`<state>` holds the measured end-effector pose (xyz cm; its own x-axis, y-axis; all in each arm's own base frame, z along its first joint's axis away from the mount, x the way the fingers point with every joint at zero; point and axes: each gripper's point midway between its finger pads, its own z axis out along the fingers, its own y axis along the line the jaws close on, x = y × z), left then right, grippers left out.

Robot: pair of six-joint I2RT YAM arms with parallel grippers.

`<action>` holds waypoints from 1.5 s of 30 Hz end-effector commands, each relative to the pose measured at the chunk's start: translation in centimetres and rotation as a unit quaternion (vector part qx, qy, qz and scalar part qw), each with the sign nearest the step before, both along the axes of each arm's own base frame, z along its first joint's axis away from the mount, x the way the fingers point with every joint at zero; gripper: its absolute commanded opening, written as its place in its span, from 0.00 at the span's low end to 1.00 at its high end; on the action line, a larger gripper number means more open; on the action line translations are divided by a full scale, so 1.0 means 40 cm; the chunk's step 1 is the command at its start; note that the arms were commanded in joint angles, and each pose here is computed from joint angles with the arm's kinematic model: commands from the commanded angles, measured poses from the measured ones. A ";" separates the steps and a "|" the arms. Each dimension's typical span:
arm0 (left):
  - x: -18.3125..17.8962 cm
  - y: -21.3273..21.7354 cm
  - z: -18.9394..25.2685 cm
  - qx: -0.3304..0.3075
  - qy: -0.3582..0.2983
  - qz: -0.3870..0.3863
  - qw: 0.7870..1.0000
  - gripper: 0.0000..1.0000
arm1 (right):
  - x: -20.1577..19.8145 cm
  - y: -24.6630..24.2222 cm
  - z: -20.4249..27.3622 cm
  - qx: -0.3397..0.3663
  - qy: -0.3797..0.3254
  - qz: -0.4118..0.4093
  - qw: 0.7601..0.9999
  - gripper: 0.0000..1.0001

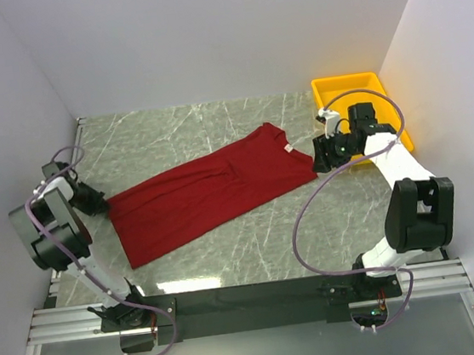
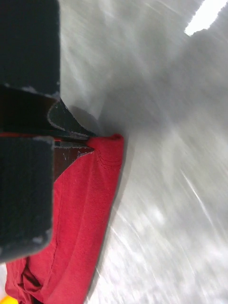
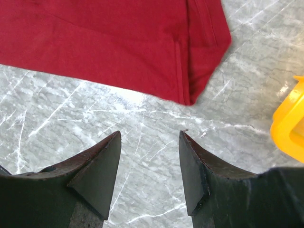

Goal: Fold and stack the t-shirts

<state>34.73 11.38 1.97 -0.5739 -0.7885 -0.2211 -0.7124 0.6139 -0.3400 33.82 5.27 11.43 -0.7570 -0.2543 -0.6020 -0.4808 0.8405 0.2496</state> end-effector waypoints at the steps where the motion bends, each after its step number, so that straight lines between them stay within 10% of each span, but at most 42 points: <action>1: -0.090 0.000 0.012 -0.003 0.025 0.054 0.998 0.01 | 0.057 0.005 0.037 0.003 -0.030 0.005 1.000 0.59; 12: -0.084 0.019 0.231 0.041 -0.121 0.082 0.988 0.65 | 0.271 0.130 -0.020 -0.052 -0.019 0.014 0.998 0.64; 25: -0.098 0.002 0.356 0.075 -0.198 0.064 0.975 0.70 | 0.561 0.260 -0.090 -0.092 -0.037 -0.026 0.995 0.71; 39: -0.083 -0.024 0.397 0.049 -0.220 0.051 0.973 0.71 | 0.559 0.266 -0.190 -0.132 -0.001 -0.018 0.991 0.67; 45: -0.084 -0.027 0.401 0.048 -0.222 0.048 0.973 0.71 | 0.554 0.266 -0.202 -0.133 0.005 -0.014 0.991 0.49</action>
